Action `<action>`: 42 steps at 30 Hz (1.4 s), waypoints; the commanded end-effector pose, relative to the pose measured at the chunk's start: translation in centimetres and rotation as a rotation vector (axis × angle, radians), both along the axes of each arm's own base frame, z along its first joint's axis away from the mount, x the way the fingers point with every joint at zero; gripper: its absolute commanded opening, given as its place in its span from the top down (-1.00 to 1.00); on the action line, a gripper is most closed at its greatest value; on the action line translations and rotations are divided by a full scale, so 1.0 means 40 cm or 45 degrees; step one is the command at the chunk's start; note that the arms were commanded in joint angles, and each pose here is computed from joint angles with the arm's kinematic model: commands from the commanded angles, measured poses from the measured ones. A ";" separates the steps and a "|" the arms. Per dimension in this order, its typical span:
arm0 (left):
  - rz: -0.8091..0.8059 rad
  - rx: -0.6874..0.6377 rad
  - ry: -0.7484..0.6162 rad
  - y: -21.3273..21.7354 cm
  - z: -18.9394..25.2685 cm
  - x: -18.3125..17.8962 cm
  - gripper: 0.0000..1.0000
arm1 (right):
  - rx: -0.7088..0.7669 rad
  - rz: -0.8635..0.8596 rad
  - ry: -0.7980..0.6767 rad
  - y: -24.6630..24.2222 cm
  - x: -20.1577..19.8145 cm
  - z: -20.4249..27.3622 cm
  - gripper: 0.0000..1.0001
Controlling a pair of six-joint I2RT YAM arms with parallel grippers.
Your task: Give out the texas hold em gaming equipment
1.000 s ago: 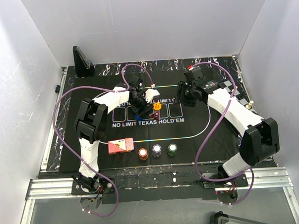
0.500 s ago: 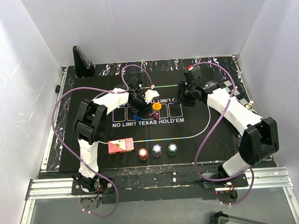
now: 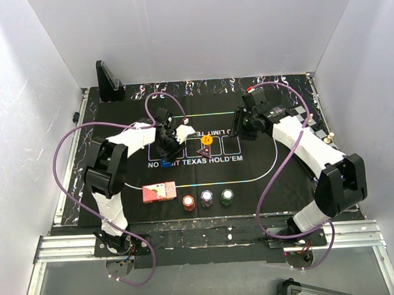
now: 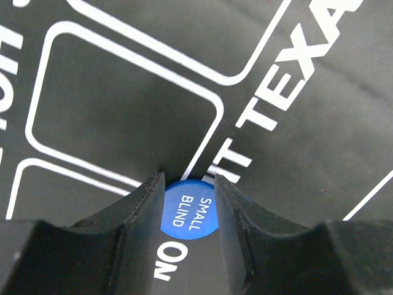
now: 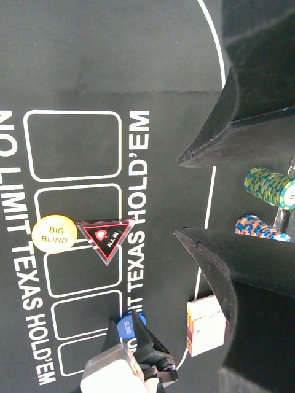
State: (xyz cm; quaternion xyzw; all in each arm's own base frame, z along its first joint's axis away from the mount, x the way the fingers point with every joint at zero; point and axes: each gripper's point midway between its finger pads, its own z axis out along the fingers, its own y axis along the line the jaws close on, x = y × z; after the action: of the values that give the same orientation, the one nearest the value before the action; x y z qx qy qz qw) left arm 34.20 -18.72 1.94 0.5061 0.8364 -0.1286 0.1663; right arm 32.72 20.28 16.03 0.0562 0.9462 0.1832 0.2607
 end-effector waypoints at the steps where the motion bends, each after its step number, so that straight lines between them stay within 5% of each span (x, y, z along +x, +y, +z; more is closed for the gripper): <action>1: 0.027 0.054 -0.065 0.078 0.032 0.002 0.24 | 0.026 0.000 -0.034 0.010 0.022 0.006 -0.03; 20: 0.120 0.252 -0.221 0.390 0.079 0.055 0.10 | -0.025 0.150 0.072 0.146 0.041 -0.082 -0.12; 26: 0.281 0.028 -0.195 0.319 0.217 0.091 -0.91 | -0.129 0.154 0.085 0.199 0.087 -0.134 -0.29; 34: 0.407 -0.258 -0.100 0.225 0.370 0.082 -0.96 | -0.321 0.148 0.101 0.236 0.138 -0.205 -0.53; 42: 0.446 -0.292 -0.158 0.225 0.421 0.066 -0.96 | -0.390 0.153 0.132 0.254 0.140 -0.263 -0.59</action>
State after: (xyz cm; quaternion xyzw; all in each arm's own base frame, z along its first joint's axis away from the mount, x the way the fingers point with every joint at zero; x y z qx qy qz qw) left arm 37.73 -8.98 15.65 0.3466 0.8890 -0.1475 0.2604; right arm 37.98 30.40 5.07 -0.0272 0.9778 0.0685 0.1964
